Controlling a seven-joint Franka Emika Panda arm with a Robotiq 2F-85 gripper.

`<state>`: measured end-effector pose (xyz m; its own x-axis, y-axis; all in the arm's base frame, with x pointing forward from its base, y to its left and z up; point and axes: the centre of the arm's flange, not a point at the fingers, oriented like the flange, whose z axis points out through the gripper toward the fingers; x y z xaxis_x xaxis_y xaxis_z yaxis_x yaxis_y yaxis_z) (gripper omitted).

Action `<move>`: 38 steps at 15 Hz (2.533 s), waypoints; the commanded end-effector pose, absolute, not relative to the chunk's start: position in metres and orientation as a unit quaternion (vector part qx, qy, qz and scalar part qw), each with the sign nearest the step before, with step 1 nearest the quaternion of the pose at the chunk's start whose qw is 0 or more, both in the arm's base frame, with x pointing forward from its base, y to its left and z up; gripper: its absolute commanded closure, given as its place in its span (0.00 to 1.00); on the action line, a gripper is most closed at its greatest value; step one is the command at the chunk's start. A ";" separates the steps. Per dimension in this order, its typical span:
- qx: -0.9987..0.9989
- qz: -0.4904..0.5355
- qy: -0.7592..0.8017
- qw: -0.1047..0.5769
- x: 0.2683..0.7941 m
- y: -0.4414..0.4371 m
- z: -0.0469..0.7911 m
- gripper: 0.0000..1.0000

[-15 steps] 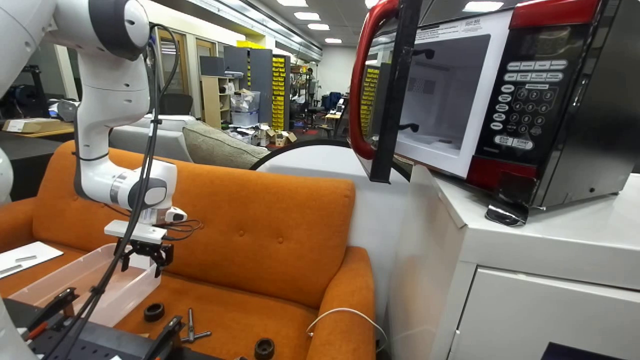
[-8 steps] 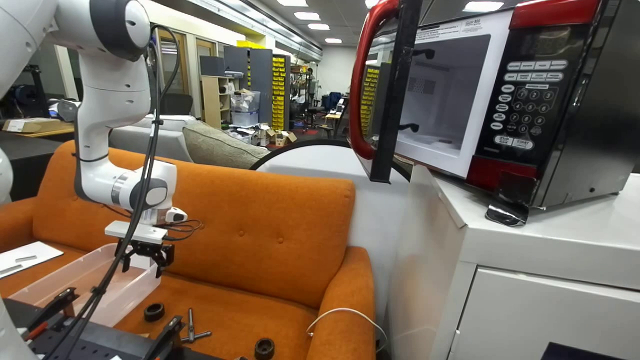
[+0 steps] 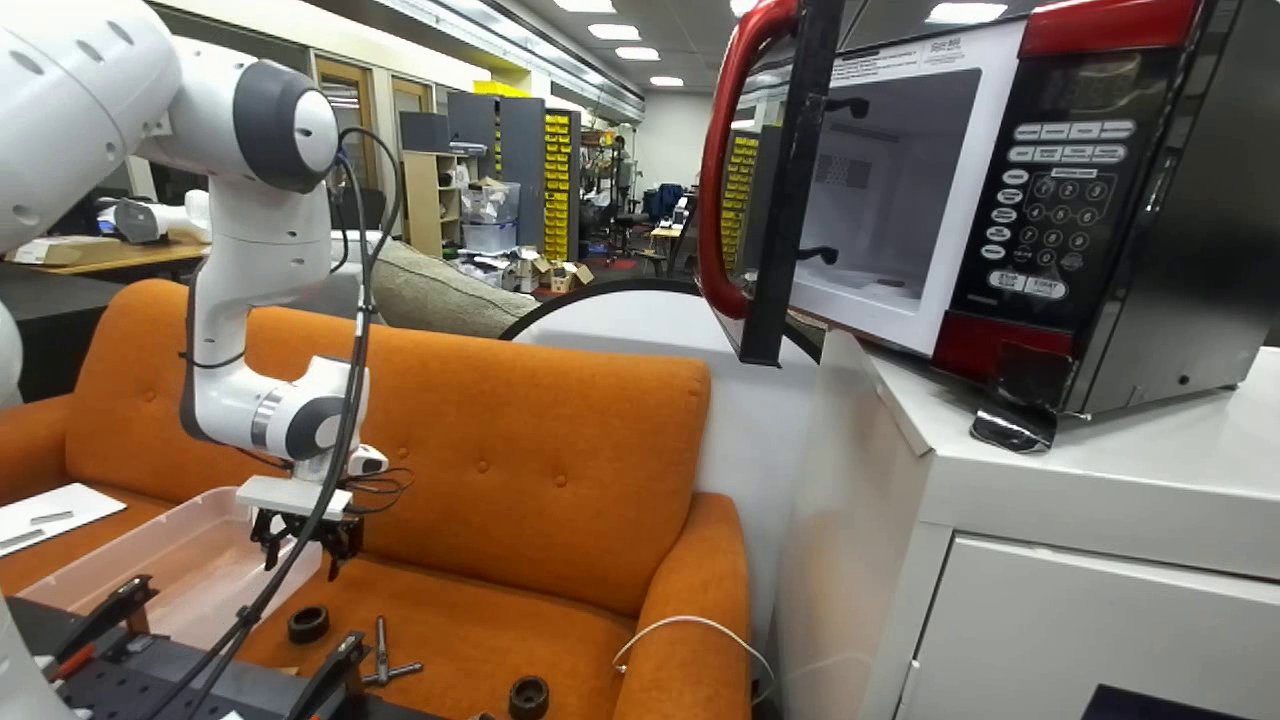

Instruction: Put the black nut closest to the storage box inside it

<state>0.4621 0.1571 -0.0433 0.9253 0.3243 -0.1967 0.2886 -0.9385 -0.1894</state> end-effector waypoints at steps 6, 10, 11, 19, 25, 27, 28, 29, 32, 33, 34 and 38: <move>-0.981 0.108 -0.132 0.094 0.498 0.162 -0.104 0.00; -0.980 0.122 -0.129 0.093 0.497 0.162 -0.126 0.00; -0.980 0.126 -0.127 0.091 0.495 0.161 -0.132 0.00; -0.978 0.142 -0.133 0.074 0.503 0.163 -0.159 0.00; -0.977 0.161 -0.129 0.060 0.511 0.155 -0.181 0.00; -0.976 0.163 -0.131 0.061 0.514 0.160 -0.187 0.00; -0.976 0.164 -0.133 0.061 0.515 0.163 -0.188 0.00; -0.975 0.165 -0.135 0.060 0.516 0.166 -0.191 0.00; -0.974 0.170 -0.136 0.057 0.516 0.173 -0.198 0.00; -0.975 0.171 -0.135 0.056 0.515 0.173 -0.200 0.02; -0.975 0.170 -0.133 0.054 0.516 0.174 -0.201 0.23; -0.976 0.167 -0.129 0.051 0.516 0.170 -0.204 0.48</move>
<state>0.5103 0.1700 -0.2001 0.9134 0.2758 -0.2994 0.2344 -0.9577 -0.1670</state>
